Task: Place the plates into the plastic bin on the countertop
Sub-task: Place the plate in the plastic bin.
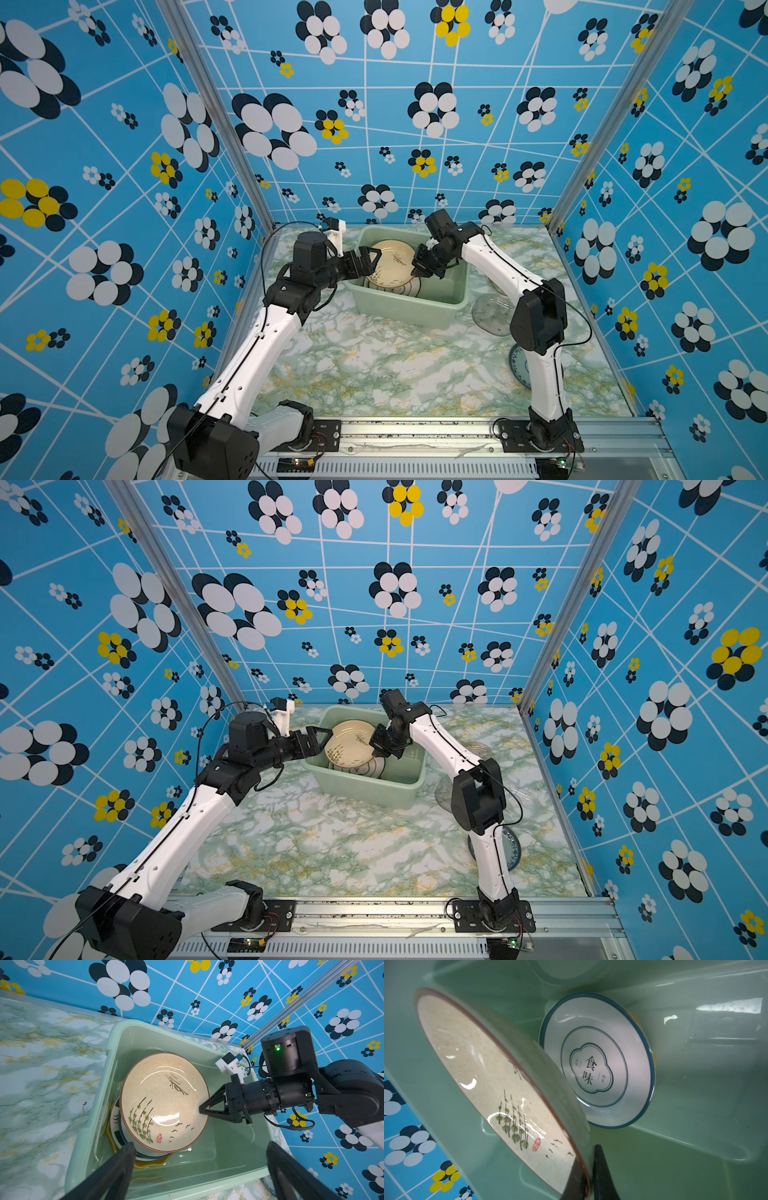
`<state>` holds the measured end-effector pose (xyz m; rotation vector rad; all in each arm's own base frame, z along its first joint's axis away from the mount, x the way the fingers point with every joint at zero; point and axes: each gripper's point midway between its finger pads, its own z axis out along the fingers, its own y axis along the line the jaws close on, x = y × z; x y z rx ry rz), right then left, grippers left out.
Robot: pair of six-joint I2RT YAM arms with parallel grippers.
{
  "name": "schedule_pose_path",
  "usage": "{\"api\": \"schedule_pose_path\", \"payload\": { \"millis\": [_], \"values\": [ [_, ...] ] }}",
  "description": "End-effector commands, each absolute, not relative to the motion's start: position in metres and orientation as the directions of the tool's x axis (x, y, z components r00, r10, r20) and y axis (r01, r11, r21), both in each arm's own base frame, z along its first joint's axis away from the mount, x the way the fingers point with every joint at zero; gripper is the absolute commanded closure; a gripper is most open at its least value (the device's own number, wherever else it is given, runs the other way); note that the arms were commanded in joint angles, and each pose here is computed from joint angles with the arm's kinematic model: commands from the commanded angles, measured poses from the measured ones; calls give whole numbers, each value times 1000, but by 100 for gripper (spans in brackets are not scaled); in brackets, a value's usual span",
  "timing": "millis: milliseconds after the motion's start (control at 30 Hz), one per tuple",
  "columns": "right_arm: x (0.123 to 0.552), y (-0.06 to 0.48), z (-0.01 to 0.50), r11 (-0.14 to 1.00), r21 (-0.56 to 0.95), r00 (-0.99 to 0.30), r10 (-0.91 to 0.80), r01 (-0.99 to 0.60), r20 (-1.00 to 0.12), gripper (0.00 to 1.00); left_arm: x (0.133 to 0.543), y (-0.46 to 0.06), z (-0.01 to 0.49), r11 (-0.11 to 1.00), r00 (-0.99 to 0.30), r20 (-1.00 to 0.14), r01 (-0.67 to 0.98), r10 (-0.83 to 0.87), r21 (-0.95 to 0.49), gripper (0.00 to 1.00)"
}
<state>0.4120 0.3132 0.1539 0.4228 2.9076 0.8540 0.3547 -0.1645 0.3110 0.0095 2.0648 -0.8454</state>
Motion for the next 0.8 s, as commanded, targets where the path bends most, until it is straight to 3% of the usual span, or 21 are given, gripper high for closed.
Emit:
{"api": "schedule_pose_path", "payload": {
  "millis": [0,767],
  "values": [
    [423,326,172,770,613,-966,257,179,-41,100,361,-166,321,778,-576,-769,335,-277,-531,1],
    [406,330,91,805,536,-965,252,254,80,100,362,-161,297,797,-618,-741,294,-263,-528,1]
  ]
}}
